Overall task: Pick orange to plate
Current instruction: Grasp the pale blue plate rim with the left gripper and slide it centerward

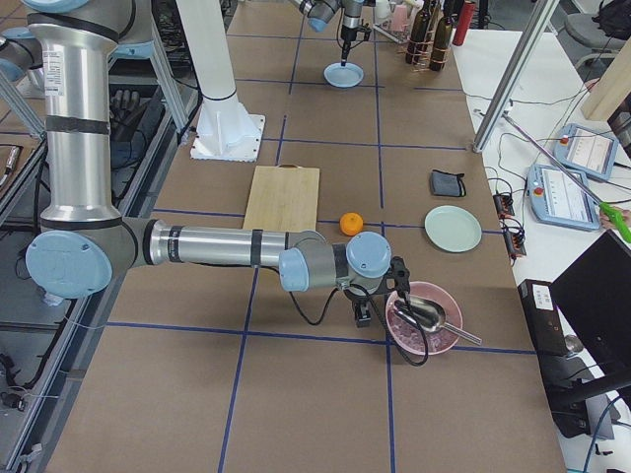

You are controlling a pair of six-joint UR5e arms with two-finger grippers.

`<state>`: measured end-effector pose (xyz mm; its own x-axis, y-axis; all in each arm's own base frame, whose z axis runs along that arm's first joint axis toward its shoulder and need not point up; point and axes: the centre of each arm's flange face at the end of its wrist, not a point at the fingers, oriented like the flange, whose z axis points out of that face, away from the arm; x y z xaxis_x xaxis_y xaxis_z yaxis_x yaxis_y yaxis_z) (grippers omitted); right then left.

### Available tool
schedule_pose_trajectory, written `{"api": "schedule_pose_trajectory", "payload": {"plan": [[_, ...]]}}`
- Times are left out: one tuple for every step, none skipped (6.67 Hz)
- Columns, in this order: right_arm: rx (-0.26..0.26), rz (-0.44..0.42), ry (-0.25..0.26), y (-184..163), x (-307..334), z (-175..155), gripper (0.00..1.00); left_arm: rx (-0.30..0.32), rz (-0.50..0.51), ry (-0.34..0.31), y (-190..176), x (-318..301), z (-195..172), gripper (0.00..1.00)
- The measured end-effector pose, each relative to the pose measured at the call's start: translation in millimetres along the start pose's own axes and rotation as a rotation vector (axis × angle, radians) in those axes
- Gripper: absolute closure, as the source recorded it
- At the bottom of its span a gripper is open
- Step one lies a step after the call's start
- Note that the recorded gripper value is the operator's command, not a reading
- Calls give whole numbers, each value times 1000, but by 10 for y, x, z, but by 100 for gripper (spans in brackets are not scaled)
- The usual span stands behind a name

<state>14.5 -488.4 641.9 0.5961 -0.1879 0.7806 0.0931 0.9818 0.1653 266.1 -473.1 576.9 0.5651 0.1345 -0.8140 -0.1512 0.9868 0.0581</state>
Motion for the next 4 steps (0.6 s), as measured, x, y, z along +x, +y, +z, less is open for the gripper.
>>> {"api": "schedule_pose_trajectory", "payload": {"plan": [[3,-3,-1,-10,-17,-12,0,11,4,45,-77,283,-139,100],[7,-7,-15,-27,-55,-28,0,31,-39,103,-272,730,-321,100],[11,-10,-43,-49,-105,-44,0,48,-149,172,-564,1433,-494,100],[14,-13,-58,-70,-141,-59,0,36,-234,220,-678,2184,-470,100]]}}
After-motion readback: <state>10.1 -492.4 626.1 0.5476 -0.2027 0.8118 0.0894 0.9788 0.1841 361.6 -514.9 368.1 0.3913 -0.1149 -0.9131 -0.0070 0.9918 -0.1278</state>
